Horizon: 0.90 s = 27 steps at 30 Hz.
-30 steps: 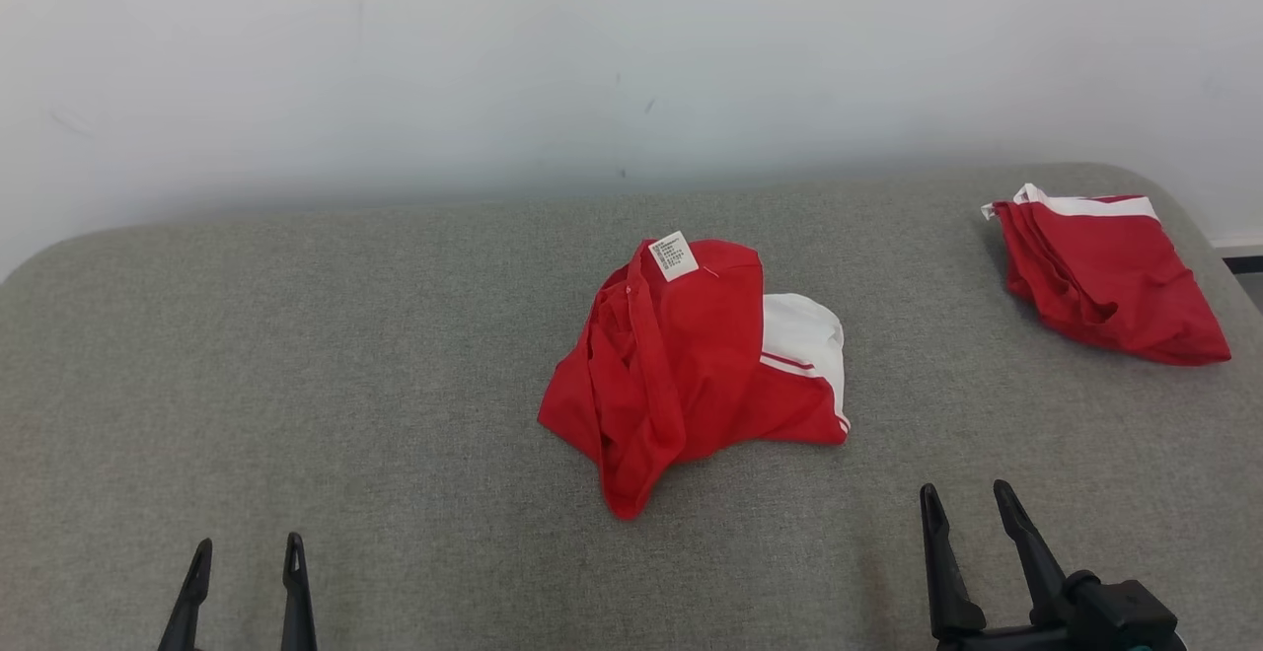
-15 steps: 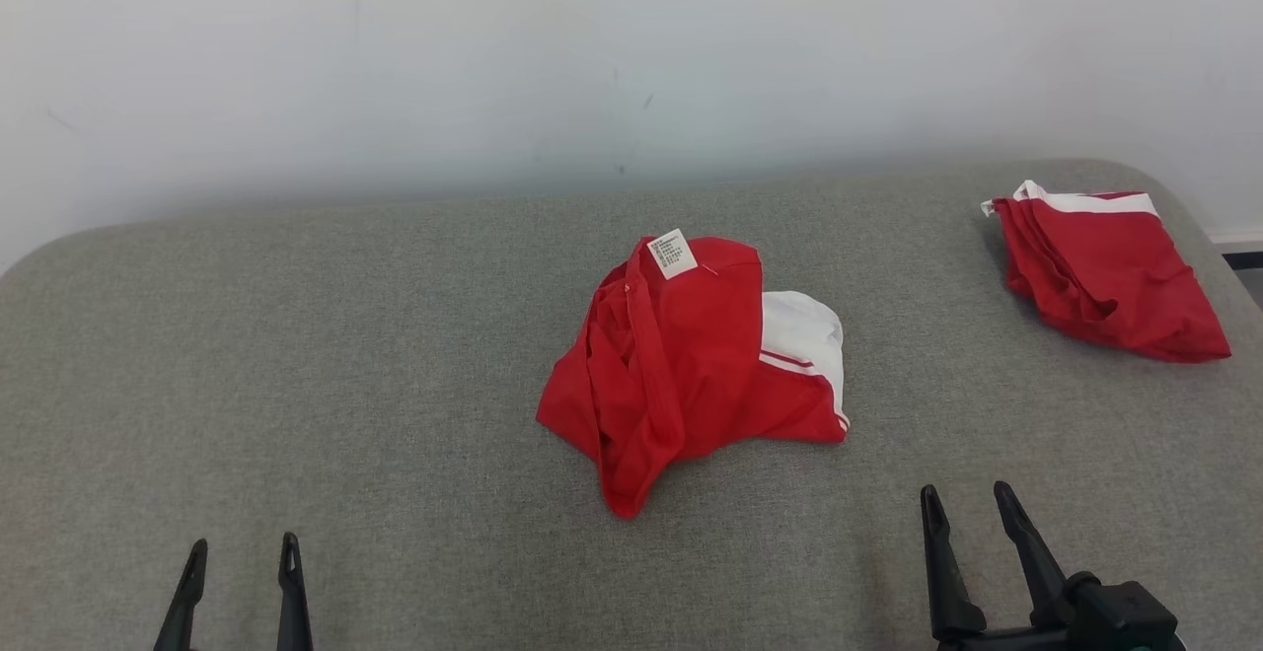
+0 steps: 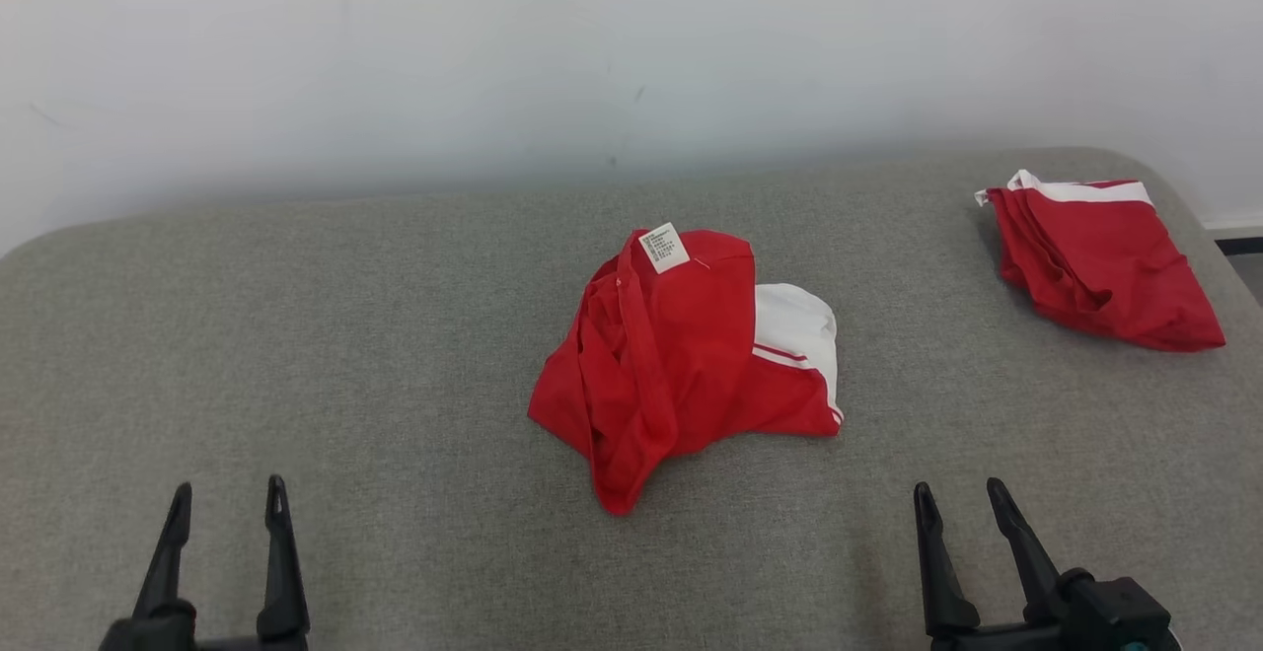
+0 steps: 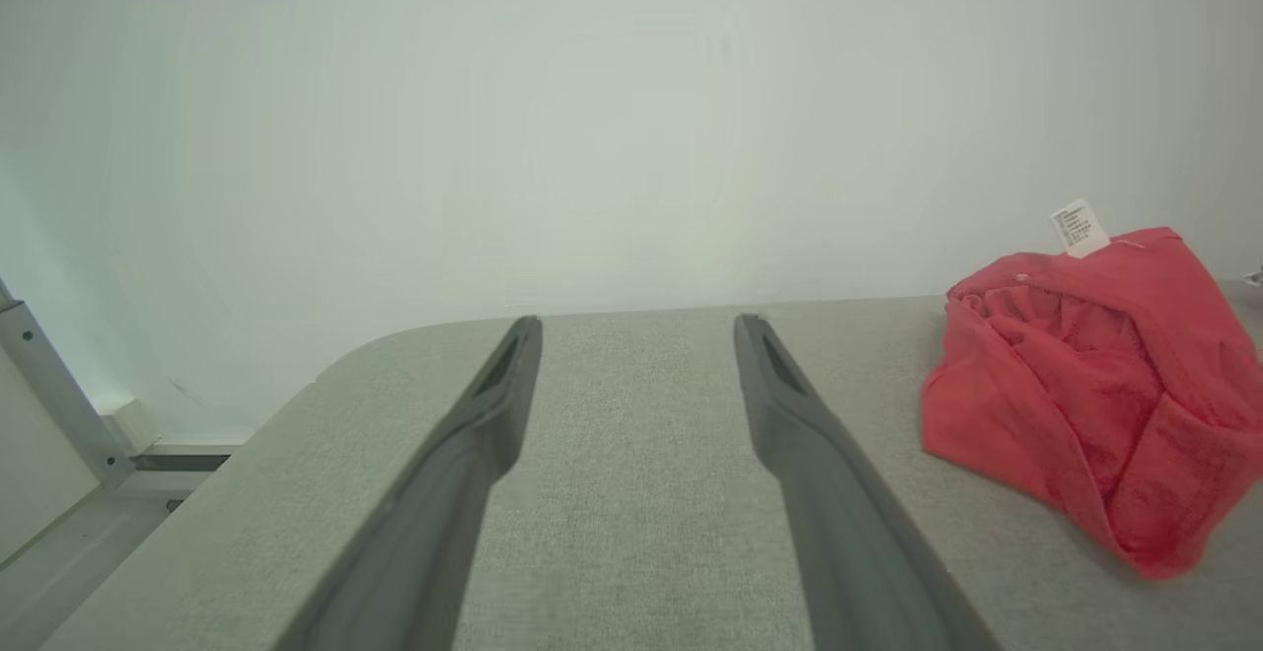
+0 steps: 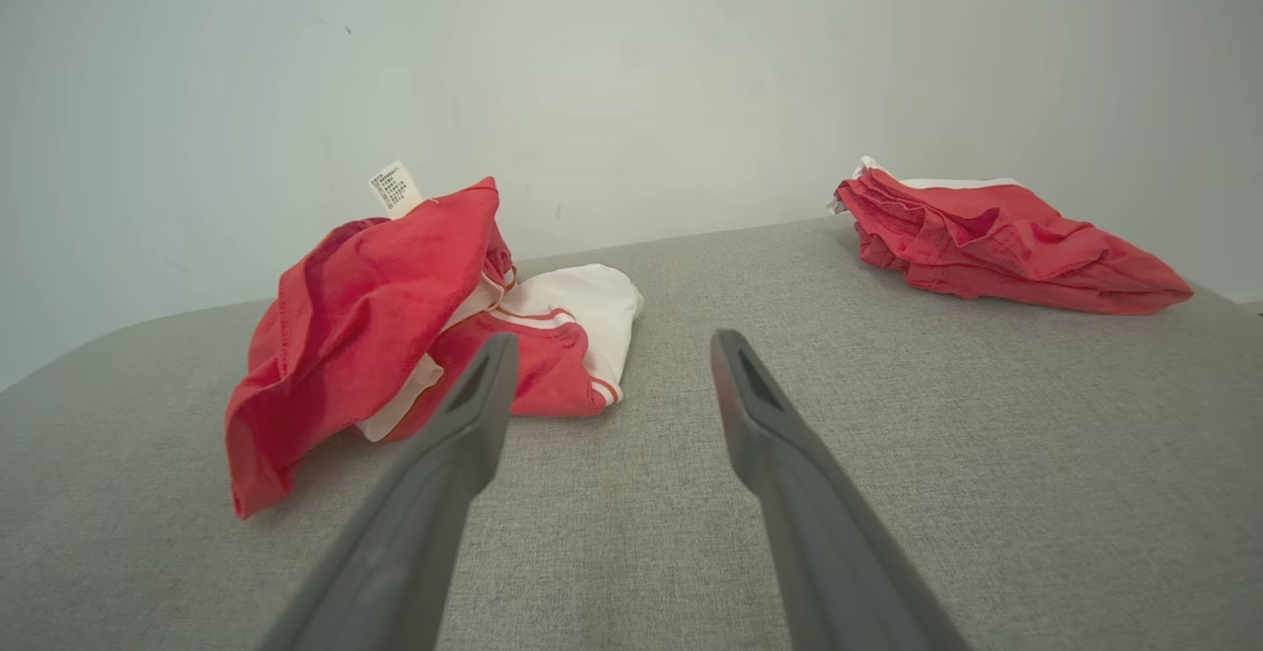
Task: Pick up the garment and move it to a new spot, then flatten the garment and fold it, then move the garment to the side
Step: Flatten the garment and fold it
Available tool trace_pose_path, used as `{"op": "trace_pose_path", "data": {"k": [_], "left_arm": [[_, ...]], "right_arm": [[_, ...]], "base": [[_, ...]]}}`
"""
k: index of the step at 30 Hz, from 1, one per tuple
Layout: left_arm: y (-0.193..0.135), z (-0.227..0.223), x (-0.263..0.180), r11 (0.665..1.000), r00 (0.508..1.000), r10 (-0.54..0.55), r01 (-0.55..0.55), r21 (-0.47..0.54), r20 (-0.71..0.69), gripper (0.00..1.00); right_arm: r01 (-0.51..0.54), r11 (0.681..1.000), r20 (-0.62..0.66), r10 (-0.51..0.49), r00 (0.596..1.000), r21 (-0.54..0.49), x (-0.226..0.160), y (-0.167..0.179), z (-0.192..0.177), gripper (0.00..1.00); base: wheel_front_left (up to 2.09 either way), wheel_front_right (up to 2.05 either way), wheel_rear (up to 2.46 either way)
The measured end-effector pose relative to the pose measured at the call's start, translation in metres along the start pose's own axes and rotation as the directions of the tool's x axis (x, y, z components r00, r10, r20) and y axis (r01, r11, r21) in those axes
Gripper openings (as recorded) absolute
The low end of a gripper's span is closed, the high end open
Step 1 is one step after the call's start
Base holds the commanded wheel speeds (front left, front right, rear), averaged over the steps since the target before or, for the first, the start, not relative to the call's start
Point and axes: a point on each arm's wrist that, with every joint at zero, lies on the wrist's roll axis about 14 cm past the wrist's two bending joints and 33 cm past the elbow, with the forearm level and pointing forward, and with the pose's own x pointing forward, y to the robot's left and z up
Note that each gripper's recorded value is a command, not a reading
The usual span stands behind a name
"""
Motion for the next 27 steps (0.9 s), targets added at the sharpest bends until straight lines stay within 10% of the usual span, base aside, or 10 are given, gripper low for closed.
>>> {"op": "trace_pose_path", "data": {"k": [15,27], "left_arm": [[-0.103,0.031,0.091,0.951,0.948,-0.296,0.304,-0.051,0.121,1.0],[-0.193,-0.014,0.136,0.857,0.858,-0.511,0.506,-0.095,-0.047,1.0]], "right_arm": [[0.059,0.998,-0.008,-0.059,0.998,0.018,0.008,-0.017,-0.003,1.0],[0.184,0.983,-0.038,-0.184,0.982,0.011,-0.005,-0.053,-0.01,1.0]], "base": [[0.0,0.0,0.0],[0.0,0.0,0.0]]}}
